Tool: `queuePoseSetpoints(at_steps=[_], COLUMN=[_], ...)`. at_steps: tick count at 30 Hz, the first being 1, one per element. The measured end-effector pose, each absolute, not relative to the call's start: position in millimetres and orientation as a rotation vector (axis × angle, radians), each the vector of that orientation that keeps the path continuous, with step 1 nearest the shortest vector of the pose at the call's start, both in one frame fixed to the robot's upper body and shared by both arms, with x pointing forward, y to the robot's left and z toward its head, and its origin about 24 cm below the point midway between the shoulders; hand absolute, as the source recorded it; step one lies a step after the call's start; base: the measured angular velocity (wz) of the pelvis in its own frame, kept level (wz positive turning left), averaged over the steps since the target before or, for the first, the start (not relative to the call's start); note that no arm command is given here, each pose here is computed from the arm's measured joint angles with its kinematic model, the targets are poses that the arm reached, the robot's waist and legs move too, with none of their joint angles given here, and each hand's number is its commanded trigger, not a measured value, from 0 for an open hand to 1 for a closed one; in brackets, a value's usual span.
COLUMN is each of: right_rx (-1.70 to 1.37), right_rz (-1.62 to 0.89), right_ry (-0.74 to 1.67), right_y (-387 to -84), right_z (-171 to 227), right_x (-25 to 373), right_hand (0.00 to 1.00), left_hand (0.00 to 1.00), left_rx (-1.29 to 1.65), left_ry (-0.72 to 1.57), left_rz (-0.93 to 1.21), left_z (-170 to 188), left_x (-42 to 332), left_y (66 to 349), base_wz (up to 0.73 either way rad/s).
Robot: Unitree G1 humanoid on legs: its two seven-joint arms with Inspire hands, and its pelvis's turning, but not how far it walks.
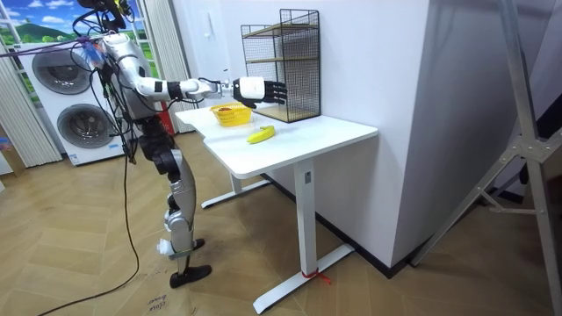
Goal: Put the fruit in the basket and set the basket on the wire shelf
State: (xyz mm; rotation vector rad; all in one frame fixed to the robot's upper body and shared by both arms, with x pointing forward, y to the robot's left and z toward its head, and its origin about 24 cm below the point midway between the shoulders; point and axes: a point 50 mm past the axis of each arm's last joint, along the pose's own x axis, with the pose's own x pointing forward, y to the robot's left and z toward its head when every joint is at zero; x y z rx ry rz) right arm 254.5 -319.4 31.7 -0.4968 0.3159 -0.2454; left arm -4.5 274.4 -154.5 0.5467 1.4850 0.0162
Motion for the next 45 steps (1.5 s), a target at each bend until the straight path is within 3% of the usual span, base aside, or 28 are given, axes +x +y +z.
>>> queuePoseSetpoints(at_steps=[21,45], right_rx=[-0.445,-0.570], right_rz=[-0.262,-0.220], right_ry=[0.638,0.753], right_y=[-347,-352], right_z=[-22,-39], right_x=[222,210], right_hand=[0.00,0.00], left_hand=[0.00,0.00], left_rx=[0.523,0.598], left_ry=[1.515,1.505], left_rz=[0.044,0.066], left_z=[-153,-152], left_x=[-9,-3], left_y=[280,285], base_wz=[0.01,0.02])
